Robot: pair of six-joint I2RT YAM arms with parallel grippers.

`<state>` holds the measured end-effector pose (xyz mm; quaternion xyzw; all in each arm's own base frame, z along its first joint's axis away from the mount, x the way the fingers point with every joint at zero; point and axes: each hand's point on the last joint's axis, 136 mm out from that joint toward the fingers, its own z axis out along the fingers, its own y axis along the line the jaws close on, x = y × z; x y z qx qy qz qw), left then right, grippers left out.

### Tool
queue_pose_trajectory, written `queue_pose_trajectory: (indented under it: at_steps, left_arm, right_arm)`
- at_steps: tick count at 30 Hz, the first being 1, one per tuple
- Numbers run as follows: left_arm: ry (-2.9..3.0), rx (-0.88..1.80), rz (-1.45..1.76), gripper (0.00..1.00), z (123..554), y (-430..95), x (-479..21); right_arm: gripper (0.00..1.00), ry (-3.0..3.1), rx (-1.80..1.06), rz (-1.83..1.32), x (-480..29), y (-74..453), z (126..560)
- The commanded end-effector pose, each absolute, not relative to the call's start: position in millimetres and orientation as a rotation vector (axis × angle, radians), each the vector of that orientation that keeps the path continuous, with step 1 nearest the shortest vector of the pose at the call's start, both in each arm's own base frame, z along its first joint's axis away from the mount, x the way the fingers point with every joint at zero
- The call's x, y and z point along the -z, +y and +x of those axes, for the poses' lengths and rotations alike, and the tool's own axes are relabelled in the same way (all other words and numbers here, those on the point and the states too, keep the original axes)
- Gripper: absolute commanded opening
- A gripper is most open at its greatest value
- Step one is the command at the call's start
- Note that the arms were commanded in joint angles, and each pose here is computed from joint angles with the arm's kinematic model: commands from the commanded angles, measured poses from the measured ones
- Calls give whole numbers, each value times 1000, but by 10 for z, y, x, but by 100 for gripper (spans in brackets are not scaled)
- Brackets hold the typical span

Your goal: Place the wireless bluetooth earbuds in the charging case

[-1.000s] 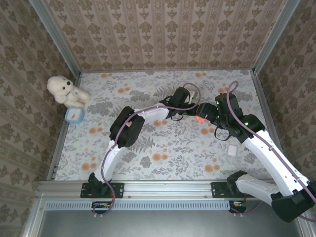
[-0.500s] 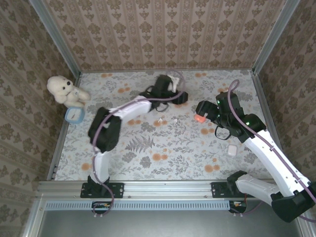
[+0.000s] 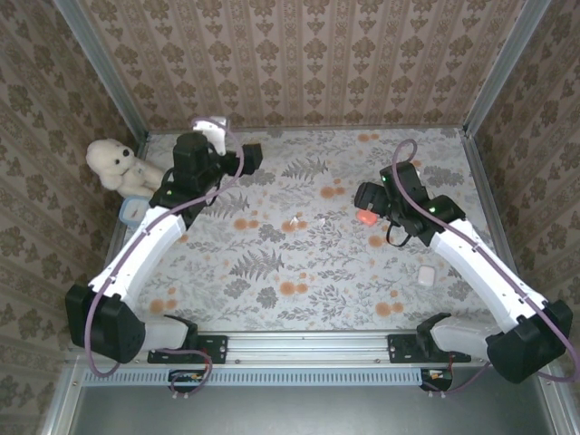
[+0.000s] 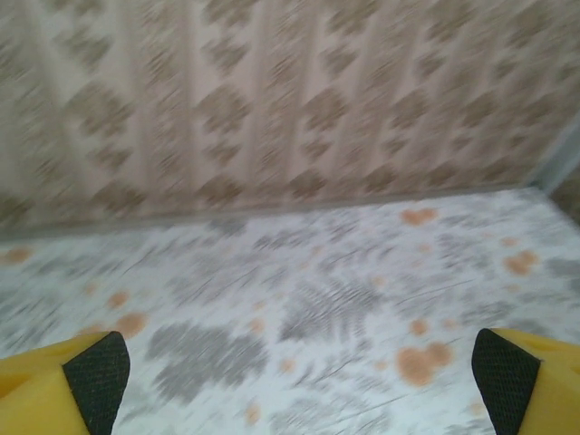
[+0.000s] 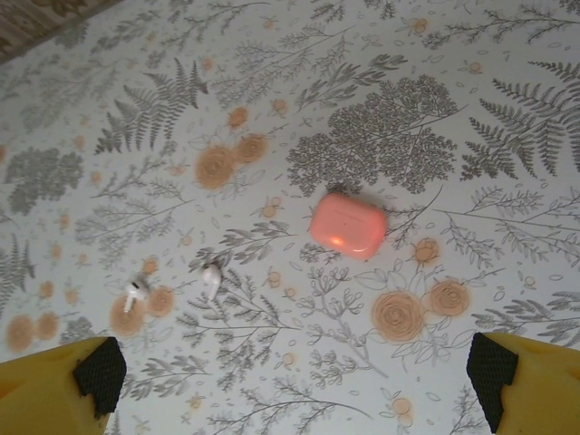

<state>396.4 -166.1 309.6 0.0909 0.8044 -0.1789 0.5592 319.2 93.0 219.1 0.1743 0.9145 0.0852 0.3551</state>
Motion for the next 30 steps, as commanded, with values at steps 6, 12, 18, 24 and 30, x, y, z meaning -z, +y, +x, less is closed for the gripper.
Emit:
queue_pose_trajectory:
  at_steps: [6, 12, 18, 24, 30]
  left_arm:
    - [2020, 345, -47, 100, 3868, -1056, -2808]
    - [2100, 481, -41, 100, 3941, -1423, -2540]
    - [2104, 492, 96, 100, 3969, -1914, -2301]
    - [2148, 590, 160, 100, 3969, -2277, -2083]
    - [2125, 609, 226, 100, 4007, -2363, -2197]
  right_arm:
    - [99, 2445, 58, 777, -1882, 184, 3083]
    - [98, 2361, 164, 1204, -1597, -460, 2721]
    - [97, 2220, 48, 1624, -1413, -816, 2335]
    - [93, 2300, -45, 1746, -1182, -700, 2248]
    - [92, 2424, 5, 1773, -854, -512, 2117]
